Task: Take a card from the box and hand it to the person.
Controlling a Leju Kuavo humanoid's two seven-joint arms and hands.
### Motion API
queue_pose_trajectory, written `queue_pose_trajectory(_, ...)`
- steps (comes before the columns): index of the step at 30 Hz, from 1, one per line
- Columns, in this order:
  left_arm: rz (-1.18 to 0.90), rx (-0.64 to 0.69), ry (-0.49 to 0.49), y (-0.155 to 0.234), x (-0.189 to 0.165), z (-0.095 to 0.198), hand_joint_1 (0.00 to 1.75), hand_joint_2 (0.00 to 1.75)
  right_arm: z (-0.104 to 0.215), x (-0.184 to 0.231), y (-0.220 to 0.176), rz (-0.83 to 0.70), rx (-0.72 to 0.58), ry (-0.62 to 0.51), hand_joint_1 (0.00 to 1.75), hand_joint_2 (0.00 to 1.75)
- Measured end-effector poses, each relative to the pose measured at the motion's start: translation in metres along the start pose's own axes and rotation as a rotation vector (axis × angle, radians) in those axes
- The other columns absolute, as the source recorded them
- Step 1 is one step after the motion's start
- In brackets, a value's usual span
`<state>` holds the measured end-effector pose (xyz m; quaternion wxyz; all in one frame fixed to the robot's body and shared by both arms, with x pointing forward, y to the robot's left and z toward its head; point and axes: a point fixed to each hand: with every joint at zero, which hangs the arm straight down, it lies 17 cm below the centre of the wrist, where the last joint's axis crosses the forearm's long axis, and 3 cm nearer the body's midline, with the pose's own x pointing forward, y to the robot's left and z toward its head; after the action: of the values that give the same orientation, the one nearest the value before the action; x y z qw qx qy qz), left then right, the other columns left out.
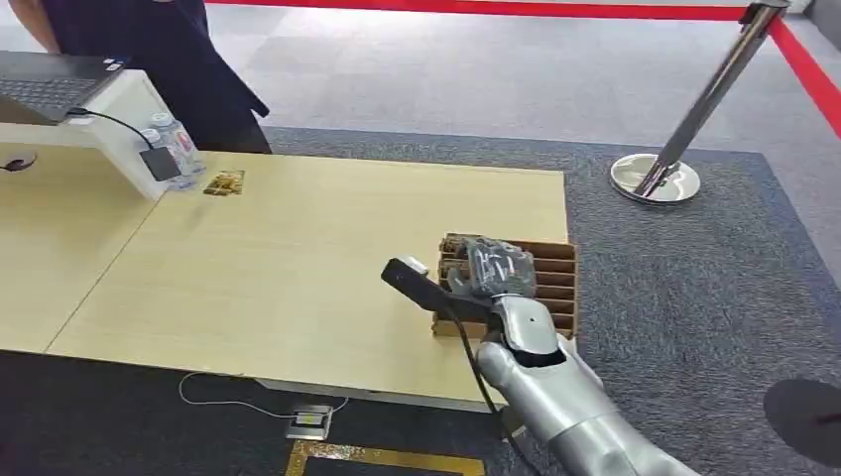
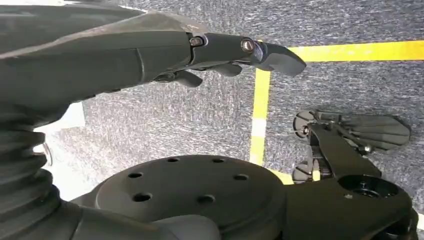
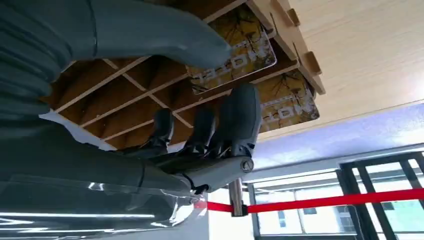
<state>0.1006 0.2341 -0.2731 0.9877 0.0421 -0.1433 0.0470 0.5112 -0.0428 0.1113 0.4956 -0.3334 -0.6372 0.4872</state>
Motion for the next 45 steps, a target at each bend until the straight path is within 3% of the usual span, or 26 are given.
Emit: queue_pose_trajectory(45,-0.011,-0.003,0.005,0.000,-0.001,0.000,0.00,1.75,-0.009,-0.022,0.006,0.014,0.031,0.063,0.94,1.75)
